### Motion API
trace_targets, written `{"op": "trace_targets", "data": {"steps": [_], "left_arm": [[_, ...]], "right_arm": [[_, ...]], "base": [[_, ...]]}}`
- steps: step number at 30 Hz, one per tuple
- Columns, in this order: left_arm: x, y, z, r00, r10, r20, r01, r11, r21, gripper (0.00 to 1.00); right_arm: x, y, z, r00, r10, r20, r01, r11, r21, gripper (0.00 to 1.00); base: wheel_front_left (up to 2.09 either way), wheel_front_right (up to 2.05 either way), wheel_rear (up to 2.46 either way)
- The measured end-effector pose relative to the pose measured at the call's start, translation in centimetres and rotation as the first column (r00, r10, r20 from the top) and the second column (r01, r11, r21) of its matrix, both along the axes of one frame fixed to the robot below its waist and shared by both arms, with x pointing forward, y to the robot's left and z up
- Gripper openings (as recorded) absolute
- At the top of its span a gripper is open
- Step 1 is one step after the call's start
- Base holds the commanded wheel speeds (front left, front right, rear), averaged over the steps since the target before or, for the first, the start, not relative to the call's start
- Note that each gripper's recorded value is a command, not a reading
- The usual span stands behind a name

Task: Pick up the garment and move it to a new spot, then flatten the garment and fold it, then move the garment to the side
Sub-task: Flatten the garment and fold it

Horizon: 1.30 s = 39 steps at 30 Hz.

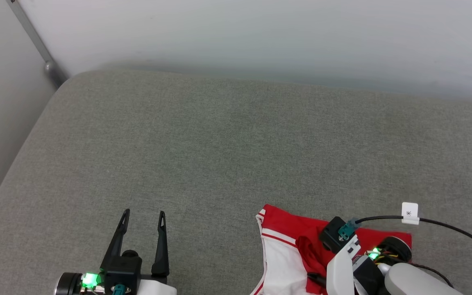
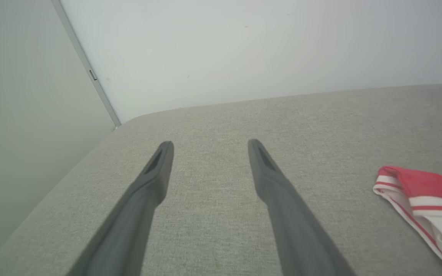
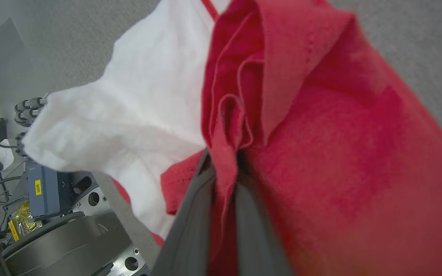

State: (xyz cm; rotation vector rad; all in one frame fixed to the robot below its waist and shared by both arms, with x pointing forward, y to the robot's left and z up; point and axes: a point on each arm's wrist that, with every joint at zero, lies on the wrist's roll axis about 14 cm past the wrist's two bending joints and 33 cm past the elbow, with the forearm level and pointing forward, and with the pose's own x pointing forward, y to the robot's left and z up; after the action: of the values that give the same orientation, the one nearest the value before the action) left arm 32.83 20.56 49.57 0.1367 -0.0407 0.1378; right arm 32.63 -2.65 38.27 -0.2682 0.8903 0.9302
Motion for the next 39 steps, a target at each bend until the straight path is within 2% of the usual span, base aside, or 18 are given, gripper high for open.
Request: {"op": "trace_targets", "data": {"steps": [3, 4, 6, 9, 11, 15, 17, 22, 25, 29, 32, 34, 39], "left_arm": [[0.1, 0.1, -0.1, 1.000, 0.003, -0.003, -0.003, 1.000, -0.003, 1.00], [0.1, 0.1, -0.1, 1.000, 0.003, -0.001, -0.003, 1.000, -0.004, 1.00], [0.1, 0.1, 0.0, 1.000, 0.002, 0.001, -0.002, 1.000, -0.005, 1.00], [-0.2, -0.2, -0.3, 1.000, -0.006, -0.006, 0.006, 1.000, -0.010, 1.00], [-0.4, -0.3, -0.4, 1.000, -0.012, -0.009, 0.012, 1.000, -0.012, 1.00], [-0.4, -0.9, 0.0, 0.999, -0.035, 0.005, 0.035, 0.999, -0.015, 1.00], [-0.5, -1.2, 0.0, 0.999, -0.046, 0.008, 0.046, 0.999, -0.018, 1.00], [-0.2, -2.0, 0.5, 0.997, -0.071, 0.024, 0.071, 0.997, -0.025, 1.00], [-0.1, -2.3, 0.6, 0.997, -0.076, 0.029, 0.077, 0.997, -0.029, 1.00], [-0.1, -2.5, 0.8, 0.996, -0.082, 0.037, 0.083, 0.996, -0.034, 1.00], [-0.1, -2.5, 1.0, 0.995, -0.085, 0.045, 0.086, 0.996, -0.033, 1.00], [-0.2, -2.6, 1.2, 0.995, -0.088, 0.051, 0.090, 0.995, -0.033, 1.00], [-0.2, -2.7, 1.7, 0.993, -0.093, 0.067, 0.095, 0.995, -0.034, 1.00]], "right_arm": [[0.1, 0.2, -0.7, 1.000, -0.019, 0.002, 0.019, 1.000, 0.016, 0.00], [0.0, 0.3, -0.7, 1.000, -0.023, 0.000, 0.023, 0.999, 0.024, 0.10], [-0.1, 0.4, -0.5, 0.999, -0.030, 0.014, 0.029, 0.999, 0.044, 1.00], [0.3, 0.4, 0.8, 0.994, -0.006, 0.111, -0.002, 0.998, 0.067, 1.00], [1.1, 0.2, 2.5, 0.984, -0.032, 0.175, 0.011, 0.993, 0.116, 1.00], [3.3, -1.2, 6.8, 0.935, -0.111, 0.337, 0.041, 0.977, 0.209, 1.00], [5.0, -2.6, 9.7, 0.880, -0.184, 0.438, 0.067, 0.961, 0.269, 1.00], [8.3, -7.6, 15.7, 0.670, -0.379, 0.638, 0.141, 0.909, 0.393, 1.00], [8.9, -10.3, 17.7, 0.548, -0.487, 0.680, 0.193, 0.864, 0.465, 1.00], [8.5, -13.0, 18.8, 0.412, -0.586, 0.698, 0.245, 0.809, 0.534, 1.00], [7.5, -14.6, 18.9, 0.330, -0.648, 0.686, 0.286, 0.761, 0.582, 1.00], [6.7, -15.2, 18.7, 0.296, -0.686, 0.664, 0.308, 0.727, 0.614, 1.00], [4.3, -15.8, 18.0, 0.243, -0.751, 0.614, 0.352, 0.658, 0.665, 1.00]], "base": [[0.00, 0.00, 0.00], [0.00, 0.00, 0.00], [0.00, 0.00, 0.00], [0.00, 0.00, 0.00], [0.00, 0.00, 0.00], [0.00, 0.00, 0.00], [0.00, 0.00, 0.00], [0.00, 0.00, 0.00], [0.00, 0.00, 0.00], [0.00, 0.00, 0.00], [0.00, 0.00, 0.00], [0.00, 0.00, 0.00], [0.00, 0.00, 0.00]]}}
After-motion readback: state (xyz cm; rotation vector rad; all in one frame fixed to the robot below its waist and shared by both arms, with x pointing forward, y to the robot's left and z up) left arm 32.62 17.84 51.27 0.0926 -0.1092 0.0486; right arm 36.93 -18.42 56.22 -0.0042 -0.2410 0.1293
